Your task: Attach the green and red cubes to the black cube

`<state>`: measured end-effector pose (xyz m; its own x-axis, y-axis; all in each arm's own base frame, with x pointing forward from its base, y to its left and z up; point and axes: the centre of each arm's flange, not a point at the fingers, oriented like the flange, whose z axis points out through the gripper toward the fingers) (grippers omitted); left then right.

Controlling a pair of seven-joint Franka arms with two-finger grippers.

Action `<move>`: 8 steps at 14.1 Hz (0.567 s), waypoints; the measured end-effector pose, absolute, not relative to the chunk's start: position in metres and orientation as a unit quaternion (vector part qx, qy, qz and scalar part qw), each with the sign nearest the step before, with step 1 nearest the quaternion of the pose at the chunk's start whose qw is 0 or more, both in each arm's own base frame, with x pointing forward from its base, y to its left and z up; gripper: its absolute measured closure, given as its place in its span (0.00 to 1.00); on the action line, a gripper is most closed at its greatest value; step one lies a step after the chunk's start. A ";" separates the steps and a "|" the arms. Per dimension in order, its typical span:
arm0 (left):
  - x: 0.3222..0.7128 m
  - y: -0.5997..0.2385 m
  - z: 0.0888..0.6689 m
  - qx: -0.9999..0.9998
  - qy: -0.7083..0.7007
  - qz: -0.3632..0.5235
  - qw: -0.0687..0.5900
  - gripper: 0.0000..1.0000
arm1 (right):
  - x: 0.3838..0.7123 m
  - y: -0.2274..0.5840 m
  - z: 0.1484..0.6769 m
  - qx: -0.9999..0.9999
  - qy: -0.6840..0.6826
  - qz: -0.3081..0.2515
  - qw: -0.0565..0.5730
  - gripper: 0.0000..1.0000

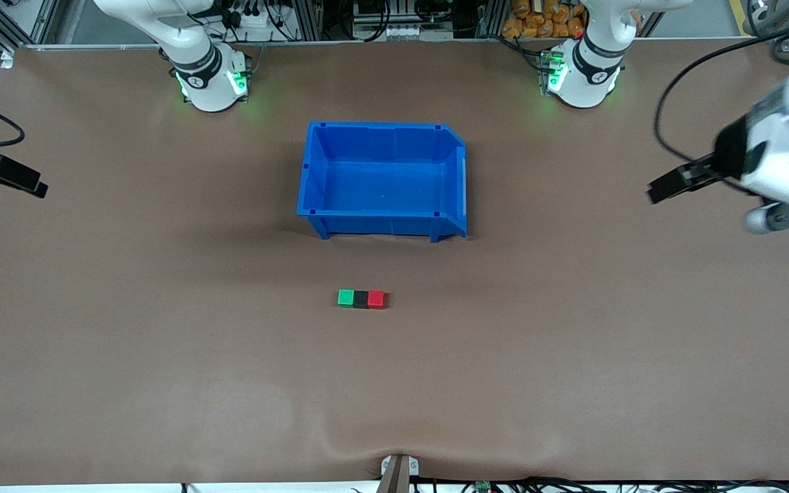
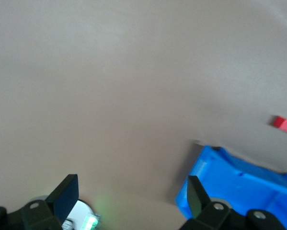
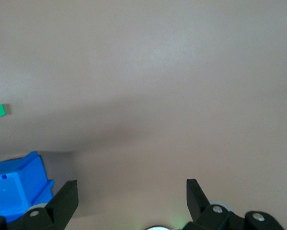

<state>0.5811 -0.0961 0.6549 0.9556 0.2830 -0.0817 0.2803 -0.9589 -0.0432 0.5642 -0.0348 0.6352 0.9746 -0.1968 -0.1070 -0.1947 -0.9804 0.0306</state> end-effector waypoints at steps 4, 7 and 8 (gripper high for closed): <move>0.559 -0.056 0.666 -0.991 -0.130 0.035 0.017 0.00 | 0.553 -0.057 0.630 0.988 -0.121 -0.094 -0.019 0.00; 0.548 -0.053 0.659 -0.992 -0.120 0.028 0.019 0.00 | 0.551 -0.062 0.629 0.988 -0.110 -0.099 -0.041 0.00; 0.547 -0.053 0.654 -0.993 -0.112 0.029 0.020 0.00 | 0.550 -0.062 0.630 0.990 -0.094 -0.101 -0.043 0.00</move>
